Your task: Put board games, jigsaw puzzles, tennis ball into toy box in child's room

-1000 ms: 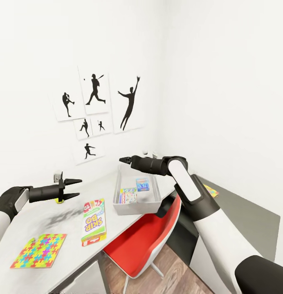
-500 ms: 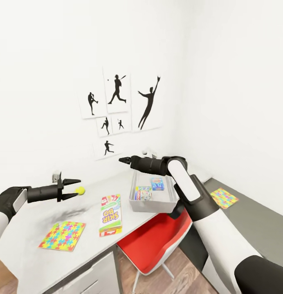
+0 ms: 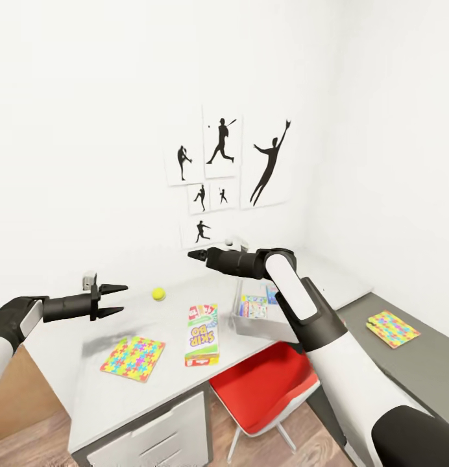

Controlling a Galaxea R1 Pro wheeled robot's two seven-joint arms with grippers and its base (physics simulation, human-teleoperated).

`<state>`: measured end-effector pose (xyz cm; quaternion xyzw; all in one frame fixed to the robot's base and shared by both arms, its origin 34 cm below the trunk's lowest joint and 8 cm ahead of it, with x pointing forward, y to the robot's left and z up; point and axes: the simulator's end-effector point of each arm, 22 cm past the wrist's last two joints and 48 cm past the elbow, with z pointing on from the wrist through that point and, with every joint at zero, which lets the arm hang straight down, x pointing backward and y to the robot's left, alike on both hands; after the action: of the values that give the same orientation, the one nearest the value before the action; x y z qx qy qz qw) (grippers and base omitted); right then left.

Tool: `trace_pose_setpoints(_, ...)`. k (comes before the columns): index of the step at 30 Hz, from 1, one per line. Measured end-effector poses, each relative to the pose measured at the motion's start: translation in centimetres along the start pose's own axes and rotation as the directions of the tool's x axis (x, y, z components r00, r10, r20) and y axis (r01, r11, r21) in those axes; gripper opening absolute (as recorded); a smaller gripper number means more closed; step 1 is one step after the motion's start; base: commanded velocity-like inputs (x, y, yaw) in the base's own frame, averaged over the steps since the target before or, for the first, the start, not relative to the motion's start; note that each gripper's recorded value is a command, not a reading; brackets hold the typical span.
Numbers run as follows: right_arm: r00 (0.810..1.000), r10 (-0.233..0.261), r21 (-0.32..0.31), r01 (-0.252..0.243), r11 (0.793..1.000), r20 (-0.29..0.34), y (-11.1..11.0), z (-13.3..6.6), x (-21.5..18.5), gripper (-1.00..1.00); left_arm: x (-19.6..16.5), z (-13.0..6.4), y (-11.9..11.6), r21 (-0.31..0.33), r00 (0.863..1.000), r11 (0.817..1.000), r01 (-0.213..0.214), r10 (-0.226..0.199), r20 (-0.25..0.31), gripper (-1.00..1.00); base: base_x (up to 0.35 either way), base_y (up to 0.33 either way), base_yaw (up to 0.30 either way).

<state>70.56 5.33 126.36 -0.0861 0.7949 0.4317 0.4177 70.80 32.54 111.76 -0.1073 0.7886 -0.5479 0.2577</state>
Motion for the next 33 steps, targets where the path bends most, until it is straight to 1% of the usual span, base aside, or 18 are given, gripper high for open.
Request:
trace_pose_setpoints(11, 1.000, 0.005, 0.001, -0.005, 1.000, -0.004, -0.3, 0.2, 0.2, 1.00, 0.0, 0.1, 0.5, -0.006, 1.000, 1.000, 0.005, -0.005, -0.003, 1.00, 0.000, 0.000, 0.276)
trace_pose_setpoints(16, 1.000, 0.007, 0.002, -0.007, 1.000, -0.008, -0.4, 0.3, 0.3, 1.00, -0.2, -0.7, 1.0, -0.022, 1.000, 1.000, 0.007, -0.007, 0.004, 1.00, 0.000, 0.000, 0.276)
trace_pose_setpoints(21, 1.000, 0.010, 0.004, -0.010, 1.000, -0.011, -0.7, 0.4, 0.5, 1.00, -1.0, -2.8, 2.0, -0.058, 1.000, 0.998, 0.007, -0.005, 0.029, 1.00, 0.000, 0.000, 0.276)
trace_pose_setpoints(33, 1.000, 0.016, 0.009, -0.016, 1.000, -0.019, -1.1, 0.7, 0.8, 1.00, -1.9, -6.5, 4.2, -0.120, 0.998, 0.993, 0.019, -0.011, 0.066, 1.00, 0.000, 0.000, 0.276)
